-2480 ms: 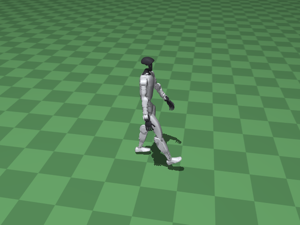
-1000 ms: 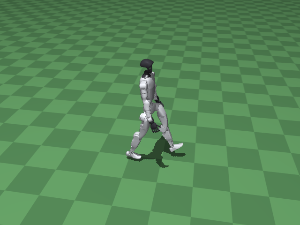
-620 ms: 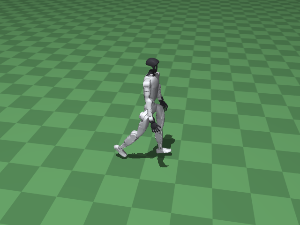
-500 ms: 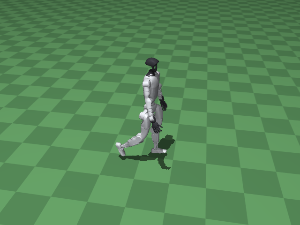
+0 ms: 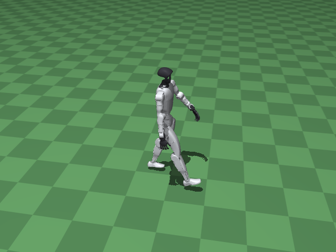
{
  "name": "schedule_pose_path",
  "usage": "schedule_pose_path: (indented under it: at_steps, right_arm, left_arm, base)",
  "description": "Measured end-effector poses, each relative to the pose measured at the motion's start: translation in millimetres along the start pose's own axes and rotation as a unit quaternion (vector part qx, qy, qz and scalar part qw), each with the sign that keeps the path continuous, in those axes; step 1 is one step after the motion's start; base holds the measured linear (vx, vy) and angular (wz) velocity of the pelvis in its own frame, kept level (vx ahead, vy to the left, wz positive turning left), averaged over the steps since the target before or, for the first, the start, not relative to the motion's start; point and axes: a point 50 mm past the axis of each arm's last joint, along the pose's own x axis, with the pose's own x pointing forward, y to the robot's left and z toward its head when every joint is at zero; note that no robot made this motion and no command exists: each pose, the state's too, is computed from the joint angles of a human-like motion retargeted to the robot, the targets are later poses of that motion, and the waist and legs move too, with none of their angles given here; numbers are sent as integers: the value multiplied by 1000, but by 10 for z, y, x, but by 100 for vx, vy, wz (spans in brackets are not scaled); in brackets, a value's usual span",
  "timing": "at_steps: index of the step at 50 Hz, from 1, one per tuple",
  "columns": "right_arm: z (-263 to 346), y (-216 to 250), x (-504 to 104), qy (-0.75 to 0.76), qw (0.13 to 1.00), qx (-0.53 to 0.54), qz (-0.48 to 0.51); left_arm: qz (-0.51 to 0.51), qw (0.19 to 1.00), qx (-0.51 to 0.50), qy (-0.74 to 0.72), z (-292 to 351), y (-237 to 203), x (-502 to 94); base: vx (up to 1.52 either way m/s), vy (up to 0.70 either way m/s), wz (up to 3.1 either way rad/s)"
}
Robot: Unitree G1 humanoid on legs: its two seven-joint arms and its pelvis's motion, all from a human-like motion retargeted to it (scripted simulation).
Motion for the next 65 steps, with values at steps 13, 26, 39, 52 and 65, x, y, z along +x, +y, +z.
schedule_pose_path:
  at_steps: [13, 26, 39, 52, 65]
  right_arm:
    - [174, -116, -6, -53, 995, 72, -32]
    - [417, -139, -4, -81, 992, 94, -40]
    - [854, -22, -28, -153, 985, 69, -45]
    - [1204, 362, -84, -240, 970, -7, -31]
    - [967, 373, -17, -160, 986, -52, 1]
  left_arm:
    - [-41, 995, 89, 9, -24, -155, 12]
    - [-111, 983, 48, 138, -816, -549, -228]
    - [-119, 970, -114, 179, -1267, -999, -498]
    - [-33, 951, -258, 164, -1537, -1171, -740]
    - [-10, 937, -293, 189, -1610, -1051, -759]
  base:
    - [58, -14, 49]
    - [57, -25, -17]
    - [42, -10, -46]
    - [43, 1, -68]
    - [46, 19, -46]
